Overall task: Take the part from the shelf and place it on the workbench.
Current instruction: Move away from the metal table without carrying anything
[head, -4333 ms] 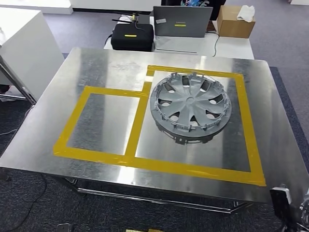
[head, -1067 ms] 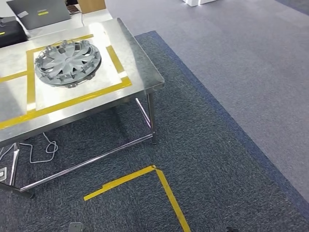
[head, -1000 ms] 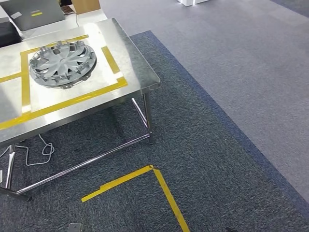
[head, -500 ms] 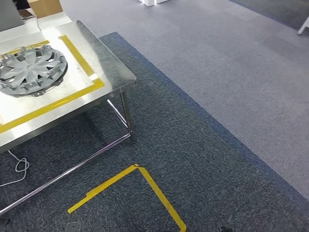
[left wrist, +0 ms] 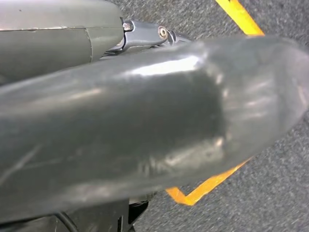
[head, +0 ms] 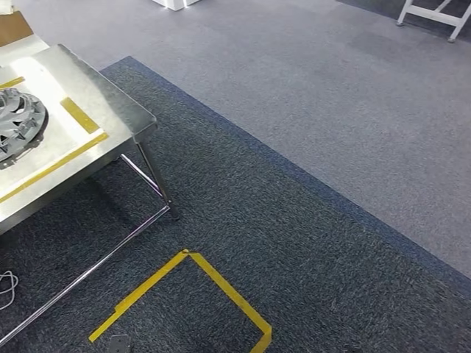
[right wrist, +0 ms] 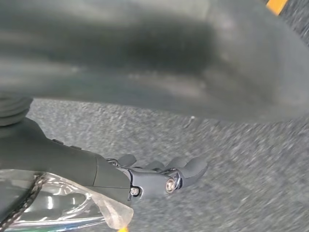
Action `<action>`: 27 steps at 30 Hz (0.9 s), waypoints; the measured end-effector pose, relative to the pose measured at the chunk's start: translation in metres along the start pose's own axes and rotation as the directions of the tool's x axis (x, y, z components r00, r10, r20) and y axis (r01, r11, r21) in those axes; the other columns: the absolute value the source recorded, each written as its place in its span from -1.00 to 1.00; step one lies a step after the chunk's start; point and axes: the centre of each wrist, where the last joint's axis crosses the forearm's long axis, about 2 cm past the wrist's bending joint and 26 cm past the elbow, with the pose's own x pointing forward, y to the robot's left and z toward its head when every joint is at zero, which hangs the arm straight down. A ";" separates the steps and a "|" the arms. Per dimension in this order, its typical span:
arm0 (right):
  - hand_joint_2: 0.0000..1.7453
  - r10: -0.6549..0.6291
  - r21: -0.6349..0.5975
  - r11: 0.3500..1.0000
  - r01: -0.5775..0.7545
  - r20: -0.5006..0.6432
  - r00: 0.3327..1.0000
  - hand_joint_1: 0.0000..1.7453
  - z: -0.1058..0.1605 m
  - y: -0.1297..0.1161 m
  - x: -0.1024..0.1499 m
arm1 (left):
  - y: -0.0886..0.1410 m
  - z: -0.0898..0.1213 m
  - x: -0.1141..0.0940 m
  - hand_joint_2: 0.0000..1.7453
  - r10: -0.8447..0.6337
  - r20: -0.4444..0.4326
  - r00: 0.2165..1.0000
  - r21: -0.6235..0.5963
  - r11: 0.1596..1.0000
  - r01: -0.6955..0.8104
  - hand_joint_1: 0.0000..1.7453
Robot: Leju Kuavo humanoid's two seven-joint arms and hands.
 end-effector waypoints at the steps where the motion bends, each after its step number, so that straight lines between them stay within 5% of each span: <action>1: -1.00 0.001 0.000 1.000 -0.001 0.000 1.000 -1.00 0.000 0.000 0.000 | 0.000 0.000 0.000 -1.00 0.000 0.000 1.000 0.000 1.000 0.000 -1.00; 27: -1.00 -0.085 0.005 0.996 0.085 -0.029 0.996 -1.00 -0.015 -0.033 -0.001 | -0.022 -0.011 0.021 -1.00 0.018 0.062 0.998 0.023 1.000 -0.020 -1.00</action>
